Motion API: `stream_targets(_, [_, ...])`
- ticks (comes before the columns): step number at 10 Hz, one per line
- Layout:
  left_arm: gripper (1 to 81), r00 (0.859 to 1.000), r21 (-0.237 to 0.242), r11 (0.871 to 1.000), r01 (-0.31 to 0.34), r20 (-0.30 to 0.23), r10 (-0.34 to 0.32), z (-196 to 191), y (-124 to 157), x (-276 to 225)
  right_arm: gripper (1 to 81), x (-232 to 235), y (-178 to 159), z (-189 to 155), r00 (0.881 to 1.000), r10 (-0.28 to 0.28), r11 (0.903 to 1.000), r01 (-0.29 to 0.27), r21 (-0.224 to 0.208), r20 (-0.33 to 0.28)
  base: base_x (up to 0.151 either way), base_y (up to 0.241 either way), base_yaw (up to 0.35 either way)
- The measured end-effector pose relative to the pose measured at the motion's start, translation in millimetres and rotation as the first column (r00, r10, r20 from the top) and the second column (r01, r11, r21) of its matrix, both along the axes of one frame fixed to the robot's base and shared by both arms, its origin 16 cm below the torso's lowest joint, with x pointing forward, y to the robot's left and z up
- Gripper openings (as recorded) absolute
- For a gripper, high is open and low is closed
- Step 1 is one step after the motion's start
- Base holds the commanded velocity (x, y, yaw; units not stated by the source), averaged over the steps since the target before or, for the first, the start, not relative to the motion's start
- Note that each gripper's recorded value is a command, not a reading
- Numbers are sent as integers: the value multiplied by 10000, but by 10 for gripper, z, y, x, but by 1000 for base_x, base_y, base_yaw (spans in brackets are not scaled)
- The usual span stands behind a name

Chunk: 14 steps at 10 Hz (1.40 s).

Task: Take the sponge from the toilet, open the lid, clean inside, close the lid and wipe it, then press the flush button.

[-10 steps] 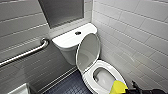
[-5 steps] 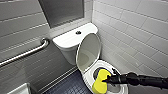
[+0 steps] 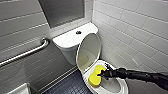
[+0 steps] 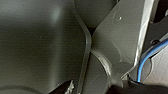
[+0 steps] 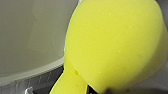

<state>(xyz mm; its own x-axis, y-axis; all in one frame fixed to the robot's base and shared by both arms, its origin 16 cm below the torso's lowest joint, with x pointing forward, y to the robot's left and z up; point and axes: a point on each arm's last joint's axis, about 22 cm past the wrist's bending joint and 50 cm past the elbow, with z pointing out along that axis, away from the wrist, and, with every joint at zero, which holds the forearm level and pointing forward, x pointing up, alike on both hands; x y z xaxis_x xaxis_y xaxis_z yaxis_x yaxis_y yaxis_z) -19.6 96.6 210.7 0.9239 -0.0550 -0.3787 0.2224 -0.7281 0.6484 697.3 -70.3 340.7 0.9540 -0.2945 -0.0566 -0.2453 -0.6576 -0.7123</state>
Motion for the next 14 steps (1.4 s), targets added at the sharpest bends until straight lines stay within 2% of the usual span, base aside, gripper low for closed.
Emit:
stream_targets(1, [811, 10000, 4, 10000, 2, -4, -2, 0, 1, -2, 10, 119, -14, -69, 9987, -514, 9986, 514, 104, -49, 0, 0, 0])
stream_targets(2, [811, 10000, 4, 10000, 2, -4, -2, 0, 1, -2, 10, 269, -83, -119, 9924, -1226, 9919, 1228, 324, -81, 0, 0, 0])
stream_targets(3, [811, 10000, -6, 10000, -3, -4, 3, 1, -7, -1, 10, 450, -120, -98, 9803, -1975, 9772, 1974, 786, -70, 0, 0, 0])
stream_targets(4, [811, 10000, -10, 10000, -4, -12, 4, 3, -13, -1, 10, 582, -84, -24, 9677, -2518, 9578, 2506, 1411, -94, 0, 0, 0])
stream_targets(5, [811, 10000, -14, 10000, -6, -12, 6, 3, -16, -1, 10, 651, 20, 68, 9620, -2731, 9425, 2684, 1990, -36, 0, 0, 0])
stream_targets(6, [811, 10000, -13, 10000, -6, -11, 6, 3, -14, -1, 10, 636, 170, 120, 9640, -2657, 9382, 2594, 2293, -35, 0, 0, 0])
stream_targets(8, [811, 10000, -18, 10000, -11, -8, 11, 0, -10, -1, 10, 350, 486, 12, 9705, -2358, 9372, 2407, 2523, -500, 0, 0, 0])
stream_targets(10, [811, 10000, -16, 10000, -15, -10, 15, 0, -9, -2, 10, -48, 658, -246, 9707, -2151, 9410, 2355, 2432, -1074, 0, 0, 0])
stream_targets(11, [811, 10000, -18, 10000, -12, -7, 12, 0, -9, -2, 10, -171, 684, -353, 9714, -2089, 9444, 2303, 2346, -1128, 0, 0, 0])
stream_targets(12, [811, 10000, -14, 10000, -10, -8, 10, -1, -8, -2, 10, -231, 695, -396, 9719, -2110, 9413, 2309, 2462, -1046, 0, 0, 0])
stream_targets(14, [811, 10000, -16, 10000, -11, -7, 11, -1, -7, -2, 10, -259, 656, -414, 9778, -1931, 9501, 2071, 2332, -818, 0, 0, 0])
